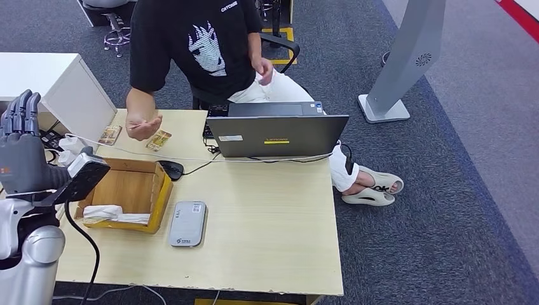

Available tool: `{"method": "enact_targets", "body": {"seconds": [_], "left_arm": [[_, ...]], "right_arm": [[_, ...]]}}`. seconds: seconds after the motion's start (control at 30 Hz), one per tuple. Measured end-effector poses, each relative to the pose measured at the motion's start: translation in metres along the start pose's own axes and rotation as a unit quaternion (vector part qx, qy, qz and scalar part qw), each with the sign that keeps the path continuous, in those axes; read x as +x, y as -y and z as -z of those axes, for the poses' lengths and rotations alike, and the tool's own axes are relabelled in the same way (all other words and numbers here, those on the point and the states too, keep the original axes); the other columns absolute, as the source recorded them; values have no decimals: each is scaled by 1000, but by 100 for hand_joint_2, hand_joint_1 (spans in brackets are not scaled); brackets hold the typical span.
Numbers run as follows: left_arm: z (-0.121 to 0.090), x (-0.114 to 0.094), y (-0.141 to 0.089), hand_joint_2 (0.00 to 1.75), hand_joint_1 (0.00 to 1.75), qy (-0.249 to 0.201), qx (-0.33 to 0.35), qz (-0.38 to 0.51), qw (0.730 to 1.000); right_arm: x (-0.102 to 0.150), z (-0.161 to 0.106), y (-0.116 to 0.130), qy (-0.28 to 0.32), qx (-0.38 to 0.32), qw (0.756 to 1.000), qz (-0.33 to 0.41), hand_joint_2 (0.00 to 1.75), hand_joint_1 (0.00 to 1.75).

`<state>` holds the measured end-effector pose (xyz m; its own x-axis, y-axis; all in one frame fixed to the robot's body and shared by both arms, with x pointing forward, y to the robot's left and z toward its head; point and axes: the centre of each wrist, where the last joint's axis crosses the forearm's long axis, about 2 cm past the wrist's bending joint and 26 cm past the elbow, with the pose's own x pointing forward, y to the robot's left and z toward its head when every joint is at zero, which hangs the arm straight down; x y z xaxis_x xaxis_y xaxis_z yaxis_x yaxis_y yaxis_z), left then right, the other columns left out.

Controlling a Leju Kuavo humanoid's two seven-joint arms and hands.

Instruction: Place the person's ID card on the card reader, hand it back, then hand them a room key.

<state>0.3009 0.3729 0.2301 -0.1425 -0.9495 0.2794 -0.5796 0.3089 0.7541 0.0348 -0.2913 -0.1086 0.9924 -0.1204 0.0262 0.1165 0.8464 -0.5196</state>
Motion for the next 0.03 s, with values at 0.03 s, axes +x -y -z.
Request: {"method": "enact_targets", "body": {"seconds": [0.03], "left_arm": [[0,0,0,175,0,0,0,0,1000]], "right_arm": [[0,0,0,0,0,1000,0,175,0]]}}
